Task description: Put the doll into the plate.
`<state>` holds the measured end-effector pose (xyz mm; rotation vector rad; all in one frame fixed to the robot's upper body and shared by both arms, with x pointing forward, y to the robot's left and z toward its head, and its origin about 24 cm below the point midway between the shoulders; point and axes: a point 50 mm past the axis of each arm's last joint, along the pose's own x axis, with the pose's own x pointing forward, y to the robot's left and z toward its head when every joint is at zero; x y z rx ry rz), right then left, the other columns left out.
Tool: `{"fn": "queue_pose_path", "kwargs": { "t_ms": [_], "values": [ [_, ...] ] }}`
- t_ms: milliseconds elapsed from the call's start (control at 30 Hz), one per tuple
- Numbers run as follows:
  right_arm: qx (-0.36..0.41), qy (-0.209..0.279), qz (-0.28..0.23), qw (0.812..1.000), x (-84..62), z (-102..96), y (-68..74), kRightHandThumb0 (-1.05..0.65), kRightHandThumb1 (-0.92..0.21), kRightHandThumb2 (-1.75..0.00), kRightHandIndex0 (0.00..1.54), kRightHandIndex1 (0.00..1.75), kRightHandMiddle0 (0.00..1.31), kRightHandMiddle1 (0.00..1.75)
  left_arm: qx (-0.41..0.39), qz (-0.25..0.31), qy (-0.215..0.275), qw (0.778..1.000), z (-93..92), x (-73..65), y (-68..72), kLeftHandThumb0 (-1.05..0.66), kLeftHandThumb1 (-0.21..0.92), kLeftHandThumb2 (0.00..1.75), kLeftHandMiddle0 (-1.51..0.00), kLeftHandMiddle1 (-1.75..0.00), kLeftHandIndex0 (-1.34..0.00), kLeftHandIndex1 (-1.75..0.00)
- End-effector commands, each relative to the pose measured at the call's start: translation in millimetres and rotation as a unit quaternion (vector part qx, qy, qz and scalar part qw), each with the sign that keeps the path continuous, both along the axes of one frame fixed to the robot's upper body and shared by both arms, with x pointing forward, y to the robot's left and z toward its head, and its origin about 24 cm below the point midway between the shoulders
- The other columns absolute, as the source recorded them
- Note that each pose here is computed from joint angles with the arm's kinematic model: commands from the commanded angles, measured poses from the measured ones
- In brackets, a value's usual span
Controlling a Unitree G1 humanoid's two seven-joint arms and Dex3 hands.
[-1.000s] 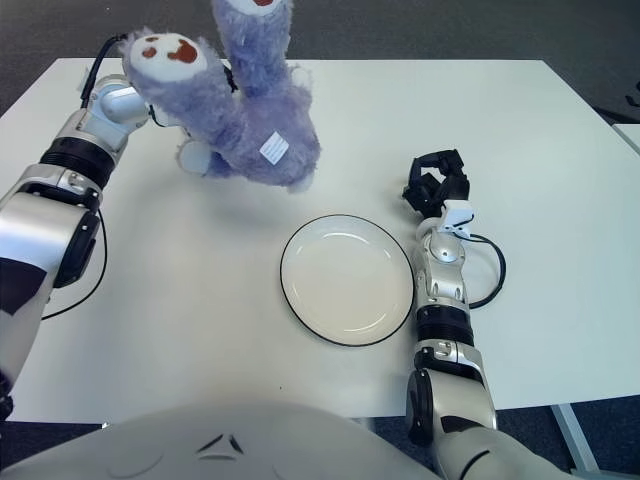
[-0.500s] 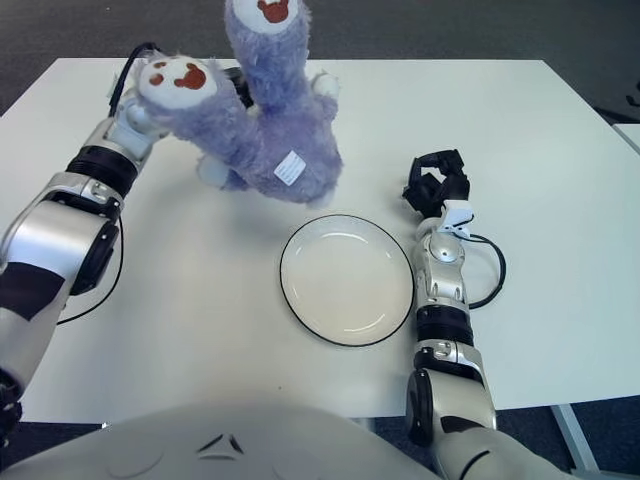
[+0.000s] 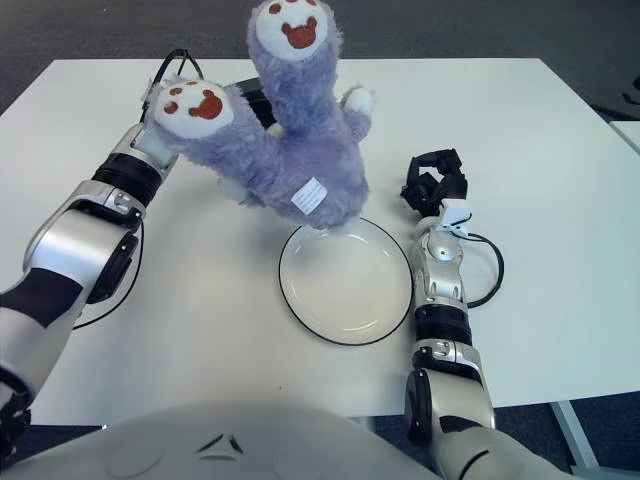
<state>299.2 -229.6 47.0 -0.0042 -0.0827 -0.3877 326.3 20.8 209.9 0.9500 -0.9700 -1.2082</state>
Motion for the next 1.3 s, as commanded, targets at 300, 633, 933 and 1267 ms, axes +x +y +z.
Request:
{"fn": "queue_pose_path", "kwargs": {
  "t_ms": [300, 633, 933, 1267],
  "values": [
    [0.019, 0.079, -0.002, 0.997, -14.9, -36.7, 5.7, -0.37, -0.75, -0.74, 0.78, 1.75, 0.31, 1.75, 0.021, -0.049, 0.044, 0.998, -3.3, -12.8, -15.2, -0.39, 0.59, 0.96, -0.86, -1.75, -0.4, -1.75],
    [0.016, 0.081, -0.001, 0.997, -13.5, -36.9, 5.3, -0.37, -0.76, -0.73, 0.79, 1.75, 0.3, 1.75, 0.053, -0.049, -0.001, 0.997, -9.1, -22.5, -29.1, -0.39, 0.58, 0.98, -0.83, -1.75, -0.41, -1.75],
    [0.016, 0.082, 0.0, 0.997, -12.7, -37.1, 5.6, -0.37, -0.75, -0.74, 0.8, 1.75, 0.31, 1.75, 0.063, -0.039, -0.026, 0.997, -13.4, -27.7, -33.8, -0.4, 0.53, 1.03, -0.7, -1.75, -0.44, -1.75],
    [0.016, 0.084, -0.003, 0.996, -11.0, -40.0, 6.2, -0.38, -0.73, -0.76, 0.81, 1.75, 0.32, 1.75, 0.094, -0.057, 0.005, 0.994, -27.7, -32.9, -34.8, -0.41, 0.51, 1.06, -0.71, -1.75, -0.46, -1.75]
  ]
}}
